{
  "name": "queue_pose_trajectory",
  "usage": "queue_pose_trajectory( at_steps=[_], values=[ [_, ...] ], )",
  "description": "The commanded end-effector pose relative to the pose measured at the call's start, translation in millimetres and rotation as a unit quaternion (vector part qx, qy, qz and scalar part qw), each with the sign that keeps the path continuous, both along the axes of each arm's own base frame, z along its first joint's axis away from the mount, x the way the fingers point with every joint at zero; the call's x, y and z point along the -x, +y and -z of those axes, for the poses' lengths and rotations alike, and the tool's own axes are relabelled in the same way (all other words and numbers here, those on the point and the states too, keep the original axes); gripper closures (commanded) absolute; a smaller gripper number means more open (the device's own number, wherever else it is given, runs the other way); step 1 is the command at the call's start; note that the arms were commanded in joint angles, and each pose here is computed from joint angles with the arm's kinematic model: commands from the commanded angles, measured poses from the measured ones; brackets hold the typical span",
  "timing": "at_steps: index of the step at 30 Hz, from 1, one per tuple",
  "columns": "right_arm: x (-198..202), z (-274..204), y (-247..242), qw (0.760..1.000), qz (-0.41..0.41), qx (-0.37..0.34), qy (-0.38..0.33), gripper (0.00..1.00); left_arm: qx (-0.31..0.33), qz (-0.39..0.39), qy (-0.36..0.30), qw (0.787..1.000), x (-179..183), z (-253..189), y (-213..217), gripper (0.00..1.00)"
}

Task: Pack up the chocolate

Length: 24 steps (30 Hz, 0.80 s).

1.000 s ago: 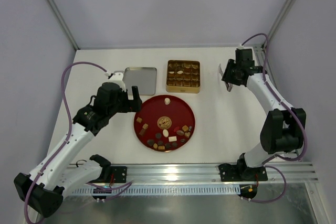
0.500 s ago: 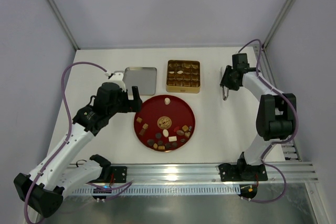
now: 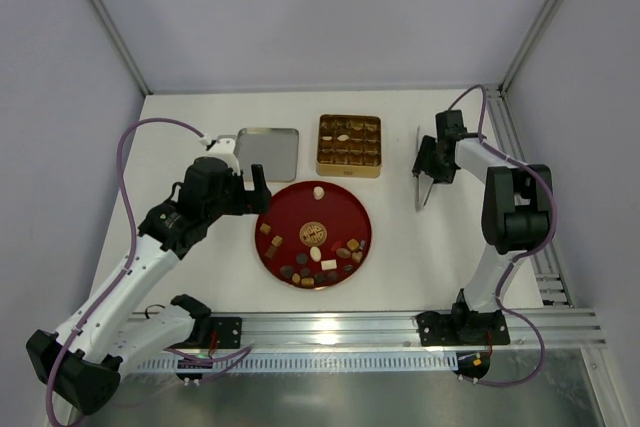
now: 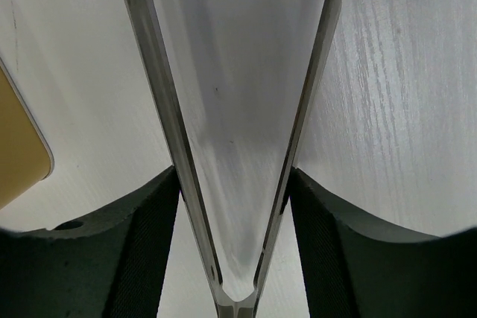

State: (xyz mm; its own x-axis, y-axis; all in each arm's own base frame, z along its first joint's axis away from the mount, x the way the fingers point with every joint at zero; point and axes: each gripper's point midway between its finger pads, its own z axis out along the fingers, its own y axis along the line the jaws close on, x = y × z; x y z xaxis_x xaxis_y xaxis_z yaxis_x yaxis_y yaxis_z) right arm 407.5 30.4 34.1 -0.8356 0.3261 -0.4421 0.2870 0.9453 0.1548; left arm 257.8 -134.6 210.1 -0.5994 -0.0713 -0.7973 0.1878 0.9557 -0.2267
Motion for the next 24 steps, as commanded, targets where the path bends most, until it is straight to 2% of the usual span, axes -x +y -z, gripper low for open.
queue_pose_trajectory(
  at_steps=[1,7,11,14,20,24],
  values=[
    [-4.6,-3.8,-2.0,1.000,-0.004,0.003,-0.012,0.38,0.010,0.003,-0.019,1.000,-3.7,-10.5,-3.1,0.00],
    [1.8,-0.6,-0.6,1.000,-0.007,0.000,-0.007,0.28,0.007,0.002,-0.015,1.000,-4.8,-8.0,-3.1,0.00],
    [5.9,1.3,-0.1,1.000,-0.007,0.000,-0.006,0.16,0.004,-0.001,-0.015,1.000,-5.8,-7.1,-1.9,0.00],
    [10.6,0.1,-0.7,1.000,-0.004,-0.001,-0.009,0.12,0.001,-0.004,-0.013,1.000,-6.5,-5.2,-1.3,0.00],
    [23.2,-22.5,-0.3,0.999,0.007,-0.009,-0.039,0.08,-0.012,-0.009,-0.009,1.000,-11.3,-1.6,0.1,0.00],
    [32.0,-62.1,-0.7,0.996,0.009,-0.013,-0.093,0.07,-0.032,-0.019,0.003,0.999,-22.7,-1.6,0.5,0.00]
  ],
)
